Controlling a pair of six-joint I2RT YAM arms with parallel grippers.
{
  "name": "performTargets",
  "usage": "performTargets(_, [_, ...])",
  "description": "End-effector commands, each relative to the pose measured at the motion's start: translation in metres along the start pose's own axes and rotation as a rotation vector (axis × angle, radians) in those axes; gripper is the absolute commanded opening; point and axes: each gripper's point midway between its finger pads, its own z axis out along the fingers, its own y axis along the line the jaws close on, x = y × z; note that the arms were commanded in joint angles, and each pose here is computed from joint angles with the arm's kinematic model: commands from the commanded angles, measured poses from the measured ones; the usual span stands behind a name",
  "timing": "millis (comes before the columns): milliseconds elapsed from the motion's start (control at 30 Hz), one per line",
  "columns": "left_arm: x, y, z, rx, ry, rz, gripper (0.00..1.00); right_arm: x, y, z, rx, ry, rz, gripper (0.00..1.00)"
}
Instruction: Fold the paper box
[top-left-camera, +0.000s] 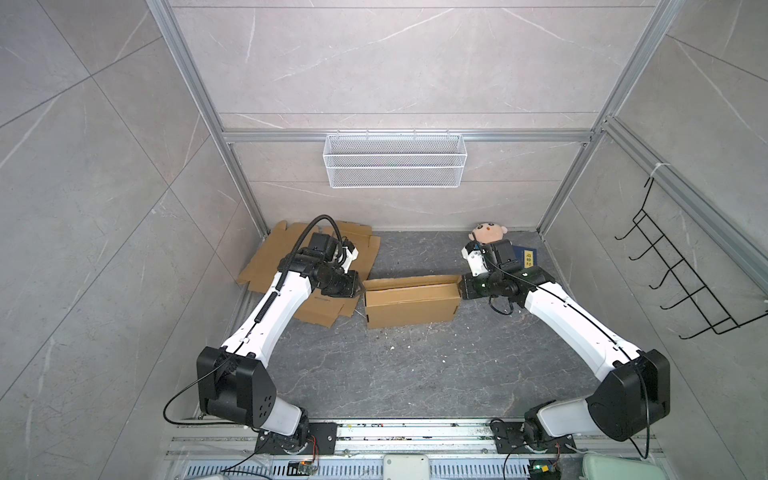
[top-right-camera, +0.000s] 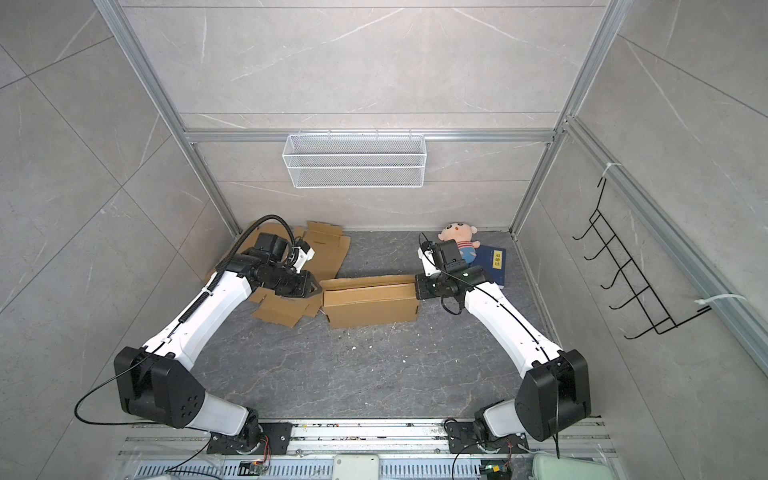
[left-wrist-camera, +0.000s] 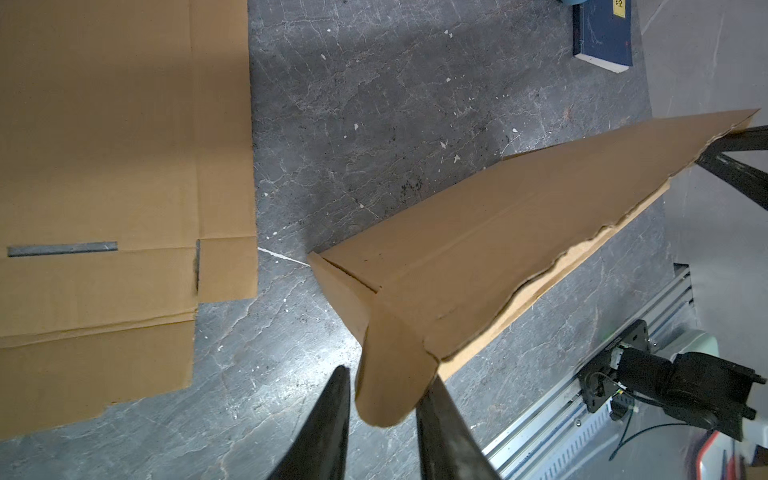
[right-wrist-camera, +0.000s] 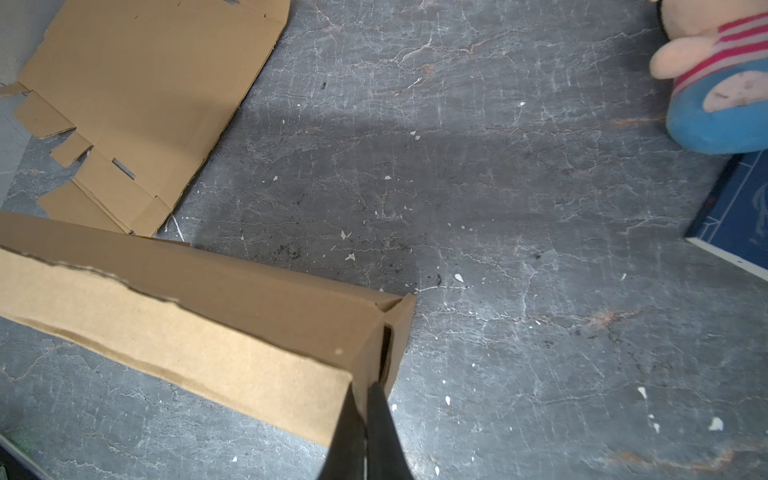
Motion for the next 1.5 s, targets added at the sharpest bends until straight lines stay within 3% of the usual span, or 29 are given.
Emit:
performTargets(0, [-0.003,-0.012,-0.002,0.051,-0.002,-0.008,0.26,0.034,-0.001,0.013,0.002,0.130,0.034,0.00])
performTargets(333, [-0.005,-0.012,0.002,0.050,0.016,-0.130,0.12,0.032,0.001,0.013,-0.009,0.125,0.054,0.00])
performTargets(633, [-0.009,-0.012,0.007,0.051,0.000,-0.246,0.11,0.030,0.006,0.016,-0.026,0.124,0.074,0.00])
performTargets(1233, [0.016,0.008,0.022,-0.023,0.025,-0.188,0.07,0.029,0.011,0.015,-0.038,0.124,0.081,0.00])
performTargets(1467, [0.016,0.009,0.023,-0.027,0.020,-0.183,0.07,-0.002,0.025,-0.024,-0.141,0.048,0.060,0.41])
